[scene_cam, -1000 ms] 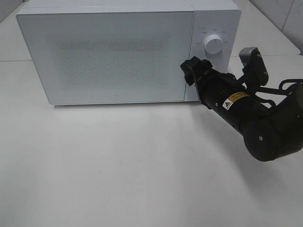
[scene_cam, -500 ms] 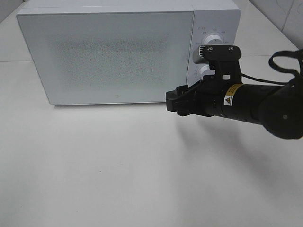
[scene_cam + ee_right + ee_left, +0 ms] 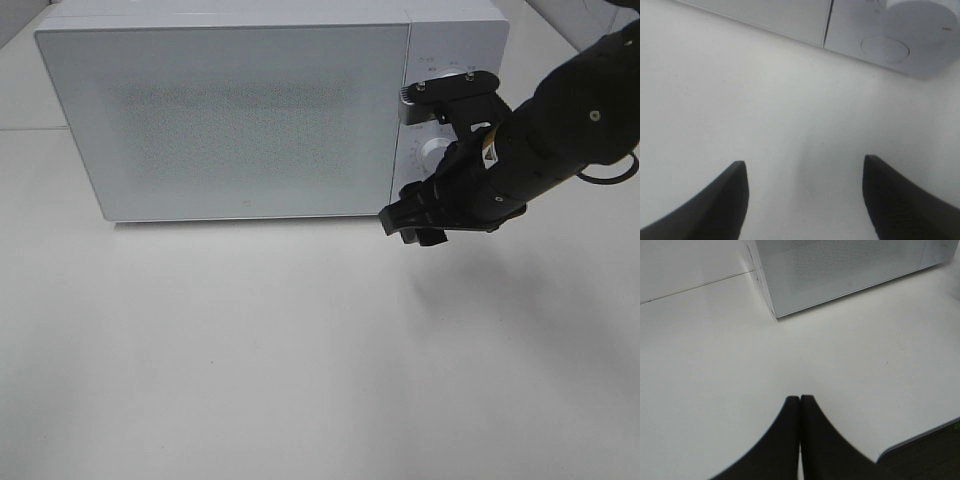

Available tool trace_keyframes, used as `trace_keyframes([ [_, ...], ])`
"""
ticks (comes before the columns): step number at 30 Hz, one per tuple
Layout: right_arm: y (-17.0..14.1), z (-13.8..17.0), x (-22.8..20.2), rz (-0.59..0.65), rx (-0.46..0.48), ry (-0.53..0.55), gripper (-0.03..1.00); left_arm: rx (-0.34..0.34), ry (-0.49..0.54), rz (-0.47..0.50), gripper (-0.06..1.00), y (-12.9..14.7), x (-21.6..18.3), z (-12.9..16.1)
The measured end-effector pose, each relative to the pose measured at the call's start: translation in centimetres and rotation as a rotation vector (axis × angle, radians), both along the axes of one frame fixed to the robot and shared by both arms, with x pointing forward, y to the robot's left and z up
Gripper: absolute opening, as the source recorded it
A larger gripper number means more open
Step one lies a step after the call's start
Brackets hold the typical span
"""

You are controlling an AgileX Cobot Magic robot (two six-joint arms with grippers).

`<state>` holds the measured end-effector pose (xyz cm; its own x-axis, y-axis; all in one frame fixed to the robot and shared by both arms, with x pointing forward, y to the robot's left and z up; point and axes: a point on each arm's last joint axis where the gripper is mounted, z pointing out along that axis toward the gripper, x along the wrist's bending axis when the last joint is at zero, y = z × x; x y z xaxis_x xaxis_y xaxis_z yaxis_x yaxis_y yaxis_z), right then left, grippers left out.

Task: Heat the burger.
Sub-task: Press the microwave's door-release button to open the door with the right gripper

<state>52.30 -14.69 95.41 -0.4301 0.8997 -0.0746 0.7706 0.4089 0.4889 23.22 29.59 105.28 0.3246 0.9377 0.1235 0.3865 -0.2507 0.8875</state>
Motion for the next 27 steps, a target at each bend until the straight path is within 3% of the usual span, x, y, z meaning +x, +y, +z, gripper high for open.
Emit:
trace_keyframes([
  [5, -1.4, 0.5, 0.7, -0.100, 0.007, 0.057, 0.63, 0.000, 0.000, 0.000, 0.00, 0.0, 0.0, 0.0],
  [10, -6.2, 0.3, 2.0, -0.303, 0.058, 0.167, 0.62, 0.000, 0.000, 0.000, 0.00, 0.0, 0.0, 0.0],
  [19, -9.6, 0.6, 1.1, -0.388, 0.058, 0.319, 0.62, 0.000, 0.000, 0.000, 0.00, 0.0, 0.0, 0.0],
  [27, -10.1, 4.8, -1.0, -0.386, 0.082, 0.283, 0.62, 0.000, 0.000, 0.000, 0.00, 0.0, 0.0, 0.0],
])
